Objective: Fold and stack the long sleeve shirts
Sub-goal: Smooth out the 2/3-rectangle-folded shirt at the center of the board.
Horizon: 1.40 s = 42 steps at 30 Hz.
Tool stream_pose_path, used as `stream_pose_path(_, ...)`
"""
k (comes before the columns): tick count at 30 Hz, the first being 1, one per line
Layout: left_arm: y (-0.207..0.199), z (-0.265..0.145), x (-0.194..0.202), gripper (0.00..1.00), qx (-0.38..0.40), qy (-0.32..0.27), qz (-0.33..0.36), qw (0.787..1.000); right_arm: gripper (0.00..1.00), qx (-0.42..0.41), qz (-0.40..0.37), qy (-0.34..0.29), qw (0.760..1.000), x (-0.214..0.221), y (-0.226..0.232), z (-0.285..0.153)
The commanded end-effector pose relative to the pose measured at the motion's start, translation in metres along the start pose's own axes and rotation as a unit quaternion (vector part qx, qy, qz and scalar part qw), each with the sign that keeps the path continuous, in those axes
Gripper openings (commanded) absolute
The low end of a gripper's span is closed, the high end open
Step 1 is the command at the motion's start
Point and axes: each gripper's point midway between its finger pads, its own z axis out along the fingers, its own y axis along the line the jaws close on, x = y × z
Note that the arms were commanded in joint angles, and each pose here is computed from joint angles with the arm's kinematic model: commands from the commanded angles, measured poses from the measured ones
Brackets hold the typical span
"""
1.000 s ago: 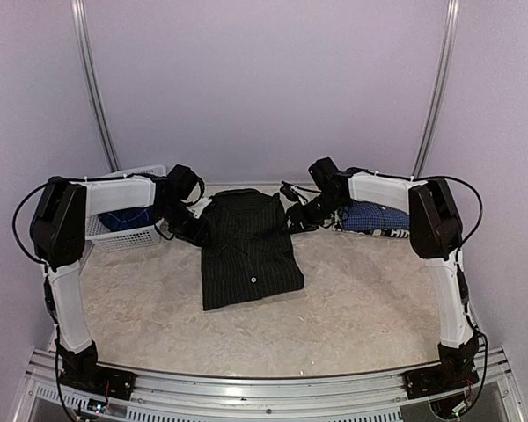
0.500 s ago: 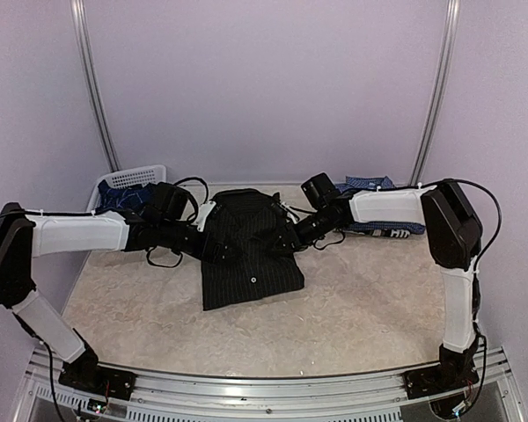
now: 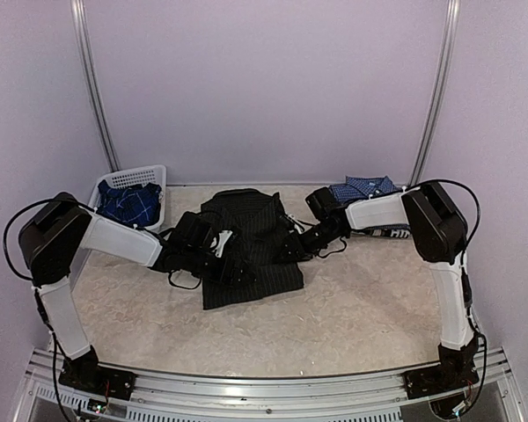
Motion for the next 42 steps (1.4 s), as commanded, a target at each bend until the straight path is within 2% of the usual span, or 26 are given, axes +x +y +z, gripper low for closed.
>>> stream_pose_path(1,0.025,0.005,0.014,0.9,-0.083,0.028,0.006,0.996,0.44,0.04,0.003,-0.003,0.999,-0.004,-0.023,-0.006)
stream_pose_path(5,0.034,0.003,0.026,0.9,-0.145,0.056,0.029,0.987,0.43,0.057,-0.007,-0.005,0.998,-0.007,-0.028,-0.013)
stream_pose_path(14,-0.006,-0.002,-0.003,0.91,-0.126,0.016,0.067,0.99,0.45,0.043,-0.086,-0.047,0.994,-0.041,0.014,-0.047)
stream_pose_path(20,-0.026,-0.015,-0.015,0.91,-0.12,-0.008,0.087,0.989,0.45,0.12,-0.066,-0.075,0.988,-0.056,0.001,-0.064)
stream_pose_path(25,-0.037,-0.022,-0.023,0.94,-0.111,-0.025,0.098,0.989,0.43,0.155,-0.067,-0.076,0.983,-0.06,-0.018,-0.059)
stream_pose_path(36,-0.042,-0.025,-0.028,0.93,-0.107,-0.032,0.103,0.988,0.44,0.15,-0.093,-0.04,0.984,-0.053,-0.038,-0.032)
stream_pose_path(42,-0.04,-0.024,-0.025,0.93,-0.109,-0.027,0.104,0.988,0.41,0.135,-0.095,-0.015,0.986,-0.038,-0.045,-0.019)
